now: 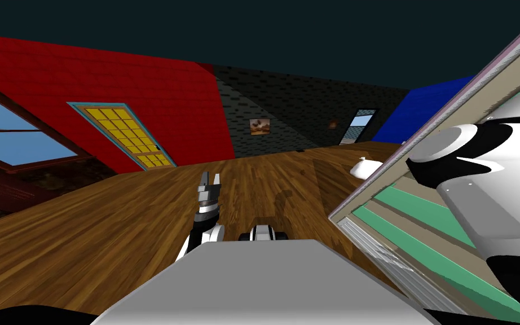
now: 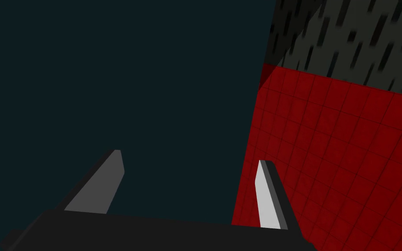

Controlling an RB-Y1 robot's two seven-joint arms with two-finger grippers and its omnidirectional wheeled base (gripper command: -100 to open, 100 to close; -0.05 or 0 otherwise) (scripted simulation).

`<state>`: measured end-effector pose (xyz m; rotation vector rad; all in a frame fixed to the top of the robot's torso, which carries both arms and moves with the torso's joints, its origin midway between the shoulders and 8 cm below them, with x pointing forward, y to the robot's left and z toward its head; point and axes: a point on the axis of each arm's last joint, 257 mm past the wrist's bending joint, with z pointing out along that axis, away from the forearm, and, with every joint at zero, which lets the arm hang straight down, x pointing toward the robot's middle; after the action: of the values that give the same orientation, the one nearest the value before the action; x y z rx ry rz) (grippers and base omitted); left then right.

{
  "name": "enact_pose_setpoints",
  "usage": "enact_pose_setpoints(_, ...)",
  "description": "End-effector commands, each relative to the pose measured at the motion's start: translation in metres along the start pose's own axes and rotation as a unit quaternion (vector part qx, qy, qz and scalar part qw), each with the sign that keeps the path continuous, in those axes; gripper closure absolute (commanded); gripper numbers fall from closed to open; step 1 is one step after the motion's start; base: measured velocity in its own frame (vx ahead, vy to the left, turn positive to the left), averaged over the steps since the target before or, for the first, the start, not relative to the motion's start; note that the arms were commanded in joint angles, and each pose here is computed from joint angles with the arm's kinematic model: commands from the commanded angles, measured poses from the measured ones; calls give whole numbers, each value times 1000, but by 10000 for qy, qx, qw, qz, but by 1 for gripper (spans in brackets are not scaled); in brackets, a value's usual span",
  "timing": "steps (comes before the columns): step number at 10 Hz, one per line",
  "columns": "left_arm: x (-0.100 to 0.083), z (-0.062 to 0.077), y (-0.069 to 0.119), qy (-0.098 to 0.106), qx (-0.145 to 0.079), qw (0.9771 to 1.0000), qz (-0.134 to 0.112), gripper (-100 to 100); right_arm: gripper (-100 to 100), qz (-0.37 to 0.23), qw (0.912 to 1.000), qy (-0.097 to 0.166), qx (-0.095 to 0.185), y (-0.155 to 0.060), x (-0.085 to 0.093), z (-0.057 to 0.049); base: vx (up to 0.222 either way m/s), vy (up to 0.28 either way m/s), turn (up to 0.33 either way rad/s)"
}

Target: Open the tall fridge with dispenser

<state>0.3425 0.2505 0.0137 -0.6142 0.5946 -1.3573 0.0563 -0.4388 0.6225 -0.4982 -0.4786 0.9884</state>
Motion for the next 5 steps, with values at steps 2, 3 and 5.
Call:
enact_pose_setpoints(2,0,0,0,0,0,10000,0,0,-100,-555,9899,1251,365,-24,56,-27,-3,-6,1)
enact_pose_setpoints(3,0,0,0,0,0,10000,1,0,-100,-610,9866,1472,357,-24,67,-26,-4,-7,-4)
enact_pose_setpoints(5,0,0,0,0,0,10000,0,0,-100,-836,9832,1604,227,-13,58,-11,-2,-3,0)
